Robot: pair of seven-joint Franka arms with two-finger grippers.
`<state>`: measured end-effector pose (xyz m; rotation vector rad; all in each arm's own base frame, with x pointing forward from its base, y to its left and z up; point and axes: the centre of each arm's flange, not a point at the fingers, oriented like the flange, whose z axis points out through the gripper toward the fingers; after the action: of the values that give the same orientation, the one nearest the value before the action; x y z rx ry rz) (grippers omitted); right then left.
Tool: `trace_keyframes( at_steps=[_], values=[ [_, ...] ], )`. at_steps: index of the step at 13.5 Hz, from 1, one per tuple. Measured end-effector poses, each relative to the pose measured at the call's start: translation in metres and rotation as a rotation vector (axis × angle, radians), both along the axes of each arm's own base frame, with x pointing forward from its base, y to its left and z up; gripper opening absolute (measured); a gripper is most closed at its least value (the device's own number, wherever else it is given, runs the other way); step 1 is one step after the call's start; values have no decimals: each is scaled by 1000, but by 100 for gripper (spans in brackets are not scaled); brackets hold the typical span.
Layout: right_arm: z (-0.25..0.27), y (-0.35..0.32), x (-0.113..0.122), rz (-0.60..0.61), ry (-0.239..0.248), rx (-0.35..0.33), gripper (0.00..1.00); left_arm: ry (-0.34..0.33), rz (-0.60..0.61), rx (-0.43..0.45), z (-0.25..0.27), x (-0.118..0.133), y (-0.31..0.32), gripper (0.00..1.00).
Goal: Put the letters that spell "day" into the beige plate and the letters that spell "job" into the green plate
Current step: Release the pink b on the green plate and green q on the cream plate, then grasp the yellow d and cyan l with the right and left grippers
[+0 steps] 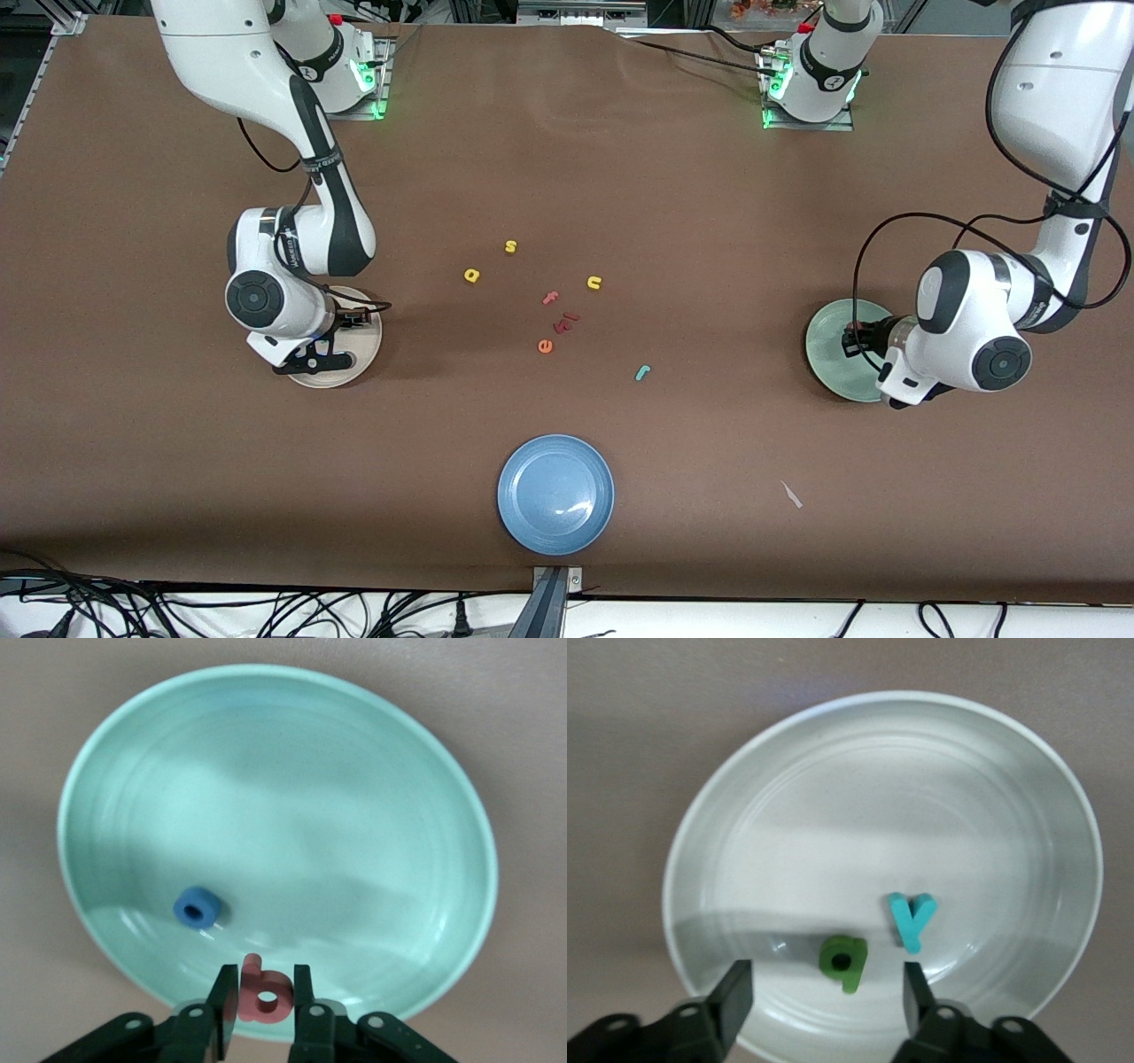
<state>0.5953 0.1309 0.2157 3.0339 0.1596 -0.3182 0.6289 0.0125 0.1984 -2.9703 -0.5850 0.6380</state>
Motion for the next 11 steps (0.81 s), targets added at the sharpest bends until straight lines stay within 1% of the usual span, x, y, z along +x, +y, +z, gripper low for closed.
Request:
trace_keyframes(
  at_steps=[1, 2, 4, 5, 6, 7, 8, 9, 10, 11],
  values=[
    [12, 6, -1, -21, 1, 11, 95, -1, -2, -2, -1, 0, -1, 43],
    [26, 17, -5, -60, 1, 22, 100, -11, -7, -6, 4, 3, -5, 52],
    [45, 61, -20, -166, -4, 37, 100, -38, -16, -11, 28, 11, -21, 74],
    [49, 90, -31, -223, -6, 39, 100, -55, -2, -12, 47, 13, -38, 83],
    [49, 116, -43, -278, -12, 38, 100, -76, 21, -12, 67, 14, -60, 95],
    [43, 143, -56, -334, -32, 40, 99, -100, 47, -13, 85, 15, -88, 100],
    [34, 166, -71, -387, -58, 43, 96, -120, 76, -10, 100, 15, -120, 100],
    [24, 182, -87, -428, -80, 44, 92, -136, 106, -2, 108, 14, -151, 100],
    [13, 193, -102, -450, -96, 43, 91, -158, 139, 4, 111, 14, -184, 100],
    [2, 198, -116, -464, -110, 42, 84, -185, 178, 4, 109, 15, -216, 100]
  ],
)
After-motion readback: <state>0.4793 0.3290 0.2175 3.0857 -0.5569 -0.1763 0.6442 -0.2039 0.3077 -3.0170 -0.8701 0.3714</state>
